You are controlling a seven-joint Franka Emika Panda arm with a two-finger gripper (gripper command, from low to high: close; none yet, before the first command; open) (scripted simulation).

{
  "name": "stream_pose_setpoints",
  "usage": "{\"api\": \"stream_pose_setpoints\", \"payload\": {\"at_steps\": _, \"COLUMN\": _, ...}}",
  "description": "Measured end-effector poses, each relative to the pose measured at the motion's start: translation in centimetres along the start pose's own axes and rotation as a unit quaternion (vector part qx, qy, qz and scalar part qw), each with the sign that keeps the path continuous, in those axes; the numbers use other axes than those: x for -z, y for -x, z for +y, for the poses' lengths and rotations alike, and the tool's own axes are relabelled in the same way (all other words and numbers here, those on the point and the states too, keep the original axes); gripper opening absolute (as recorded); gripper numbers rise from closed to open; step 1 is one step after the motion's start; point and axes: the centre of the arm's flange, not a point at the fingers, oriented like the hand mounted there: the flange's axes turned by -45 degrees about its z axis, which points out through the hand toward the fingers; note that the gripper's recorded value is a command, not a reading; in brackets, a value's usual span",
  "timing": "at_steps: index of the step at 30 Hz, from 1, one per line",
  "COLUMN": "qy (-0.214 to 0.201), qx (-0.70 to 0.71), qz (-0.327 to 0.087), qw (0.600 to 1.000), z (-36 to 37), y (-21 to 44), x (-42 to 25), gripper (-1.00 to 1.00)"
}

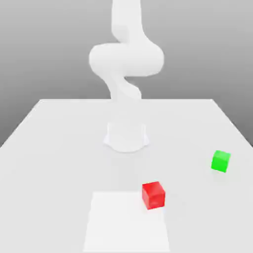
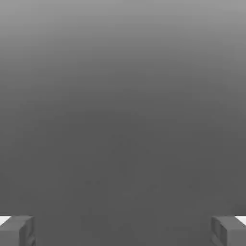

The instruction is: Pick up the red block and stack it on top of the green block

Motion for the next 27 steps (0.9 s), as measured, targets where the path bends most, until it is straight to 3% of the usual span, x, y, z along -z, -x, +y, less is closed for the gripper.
{"api": "stream_pose_setpoints", "payload": {"at_steps": 9, "qy": -0.024, "qx": 0.056, "qz": -0.167, "qw": 0.984, "z": -3.8, "y": 11.1, "x": -20.1, "gripper": 0.0}}
{"api": "stream_pose_setpoints", "payload": {"at_steps": 17, "qy": -0.043, "qx": 0.116, "qz": -0.327, "qw": 0.937, "z": -6.4, "y": 29.3, "x": -31.2, "gripper": 0.0}}
{"api": "stream_pose_setpoints", "payload": {"at_steps": 24, "qy": -0.046, "qx": 0.125, "qz": -0.35, "qw": 0.927, "z": -6.6, "y": 35.8, "x": -36.2, "gripper": 0.0}}
{"api": "stream_pose_setpoints", "payload": {"at_steps": 25, "qy": -0.046, "qx": 0.125, "qz": -0.35, "qw": 0.927, "z": -6.6, "y": 36.3, "x": -36.6, "gripper": -1.0}}
{"api": "stream_pose_setpoints", "payload": {"at_steps": 27, "qy": -0.046, "qx": 0.125, "qz": -0.35, "qw": 0.927, "z": -6.6, "y": 36.3, "x": -36.6, "gripper": -1.0}}
